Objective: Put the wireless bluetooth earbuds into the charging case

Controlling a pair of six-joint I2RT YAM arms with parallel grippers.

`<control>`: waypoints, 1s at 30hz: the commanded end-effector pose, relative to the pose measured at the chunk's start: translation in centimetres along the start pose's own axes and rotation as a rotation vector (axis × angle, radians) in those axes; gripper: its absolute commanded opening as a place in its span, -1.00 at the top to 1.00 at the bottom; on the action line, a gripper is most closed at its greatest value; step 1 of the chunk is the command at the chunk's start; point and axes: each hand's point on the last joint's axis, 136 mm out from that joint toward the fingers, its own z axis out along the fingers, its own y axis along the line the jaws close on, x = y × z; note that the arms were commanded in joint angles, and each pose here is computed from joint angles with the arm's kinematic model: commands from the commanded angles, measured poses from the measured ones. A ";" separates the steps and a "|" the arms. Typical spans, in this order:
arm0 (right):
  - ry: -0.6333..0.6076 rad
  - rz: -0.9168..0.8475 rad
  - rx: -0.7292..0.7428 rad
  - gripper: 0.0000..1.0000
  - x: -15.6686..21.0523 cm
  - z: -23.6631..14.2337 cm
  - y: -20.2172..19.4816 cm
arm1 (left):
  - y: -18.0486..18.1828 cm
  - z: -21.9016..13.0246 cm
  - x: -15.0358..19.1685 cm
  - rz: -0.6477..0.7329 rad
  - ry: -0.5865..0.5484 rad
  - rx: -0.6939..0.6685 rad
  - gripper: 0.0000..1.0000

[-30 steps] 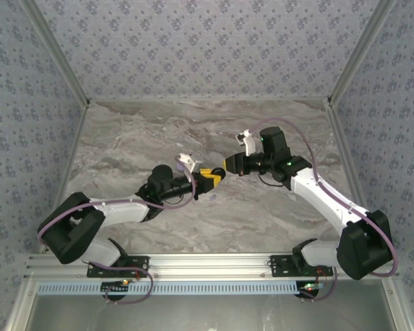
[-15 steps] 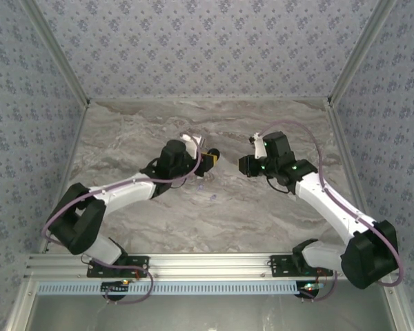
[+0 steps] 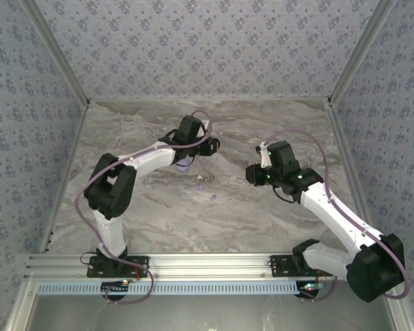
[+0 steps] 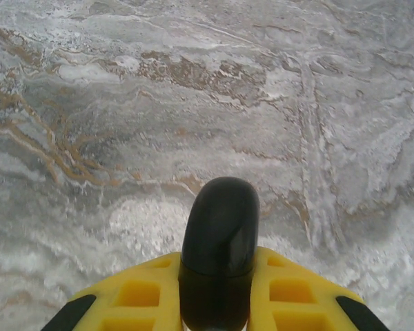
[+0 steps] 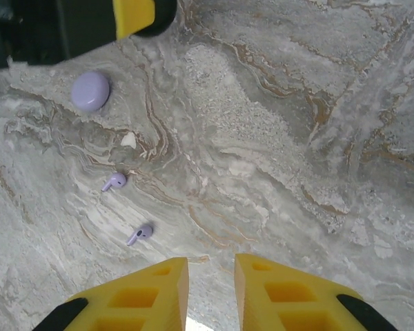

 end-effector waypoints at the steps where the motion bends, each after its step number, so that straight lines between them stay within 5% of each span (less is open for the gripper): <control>1: 0.008 0.029 0.021 0.48 0.7 -0.4 -0.6 | -0.2 1.1 -1.2 -0.043 0.028 0.033 0.66; 30: 0.020 0.052 0.022 0.46 1.4 -0.9 -0.5 | 5.0 10.2 -2.4 -0.156 0.143 -0.007 0.57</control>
